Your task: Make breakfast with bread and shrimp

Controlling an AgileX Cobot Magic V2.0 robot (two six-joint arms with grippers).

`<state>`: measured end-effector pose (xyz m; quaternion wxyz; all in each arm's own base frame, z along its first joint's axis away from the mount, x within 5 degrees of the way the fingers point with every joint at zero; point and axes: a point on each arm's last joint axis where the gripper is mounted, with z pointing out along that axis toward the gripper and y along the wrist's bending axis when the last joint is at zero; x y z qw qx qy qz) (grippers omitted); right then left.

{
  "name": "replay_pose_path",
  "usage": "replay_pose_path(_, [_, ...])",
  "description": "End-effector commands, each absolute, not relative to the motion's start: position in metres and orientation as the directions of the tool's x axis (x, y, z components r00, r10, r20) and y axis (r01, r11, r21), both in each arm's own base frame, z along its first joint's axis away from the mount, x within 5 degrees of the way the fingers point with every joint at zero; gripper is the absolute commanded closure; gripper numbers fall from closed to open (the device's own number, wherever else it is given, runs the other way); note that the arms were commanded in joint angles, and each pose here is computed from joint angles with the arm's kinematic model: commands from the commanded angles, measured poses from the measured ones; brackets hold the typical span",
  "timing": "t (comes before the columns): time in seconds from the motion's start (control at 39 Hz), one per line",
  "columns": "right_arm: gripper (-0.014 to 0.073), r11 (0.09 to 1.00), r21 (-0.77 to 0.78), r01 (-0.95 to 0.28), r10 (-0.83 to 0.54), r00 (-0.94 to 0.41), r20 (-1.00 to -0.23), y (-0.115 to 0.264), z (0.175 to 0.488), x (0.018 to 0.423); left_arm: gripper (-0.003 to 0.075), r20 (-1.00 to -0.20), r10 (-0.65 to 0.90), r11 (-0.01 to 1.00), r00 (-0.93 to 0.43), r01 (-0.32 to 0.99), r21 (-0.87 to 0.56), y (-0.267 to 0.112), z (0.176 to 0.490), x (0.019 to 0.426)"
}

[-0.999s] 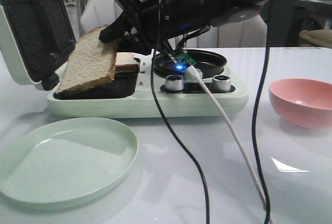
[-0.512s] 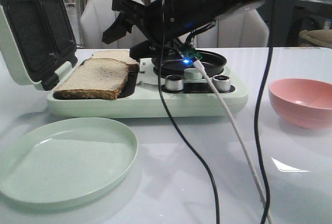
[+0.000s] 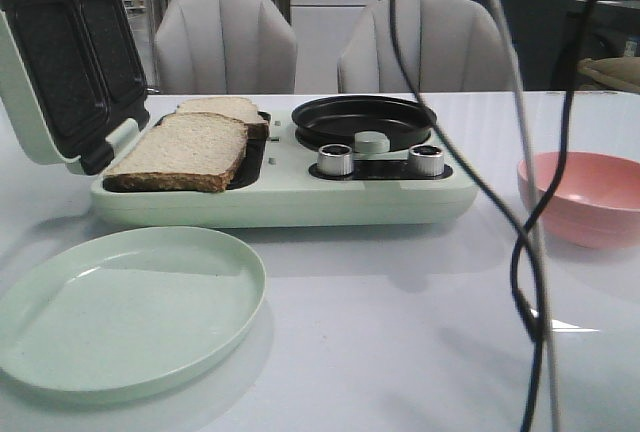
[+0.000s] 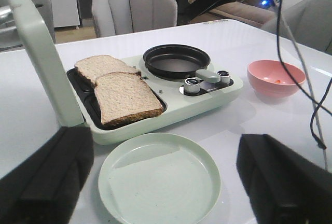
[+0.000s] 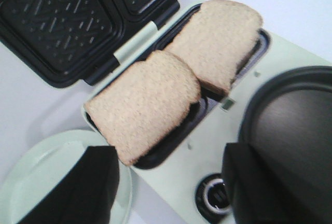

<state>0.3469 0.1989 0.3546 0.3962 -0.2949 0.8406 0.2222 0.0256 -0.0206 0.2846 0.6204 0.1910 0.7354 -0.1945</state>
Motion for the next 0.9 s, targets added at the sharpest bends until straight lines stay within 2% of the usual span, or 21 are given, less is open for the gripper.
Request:
replay_pose_path(0.0, [0.0064, 0.787, 0.032, -0.616, -0.306, -0.435, -0.847, 0.174, 0.406, 0.325, 0.0104, -0.995, -0.021, 0.851, -0.094, 0.521, -0.067, -0.02, 0.299, 0.026])
replay_pose_path(0.15, [0.0064, 0.857, -0.047, -0.513, -0.324, -0.466, -0.824, 0.148, 0.427, 0.304, 0.0104, -0.997, -0.038, 0.852, -0.066, 0.519, -0.066, -0.02, 0.302, 0.026])
replay_pose_path(0.38, [0.0064, 0.906, -0.032, -0.421, -0.247, -0.466, -0.85, 0.114, 0.445, 0.274, 0.0104, -0.997, -0.073, 0.854, -0.008, 0.516, -0.066, -0.02, 0.308, 0.027])
replay_pose_path(0.67, [0.0064, 0.925, 0.033, -0.377, -0.116, -0.368, -0.923, 0.086, 0.417, 0.215, 0.0104, -0.997, -0.079, 0.855, 0.003, 0.515, -0.066, -0.019, 0.309, 0.027])
replay_pose_path(0.87, [0.0064, 0.924, 0.076, -0.374, -0.028, -0.265, -0.964, 0.066, 0.38, 0.163, 0.0104, -0.997, -0.078, 0.855, 0.001, 0.515, -0.066, -0.019, 0.309, 0.027])
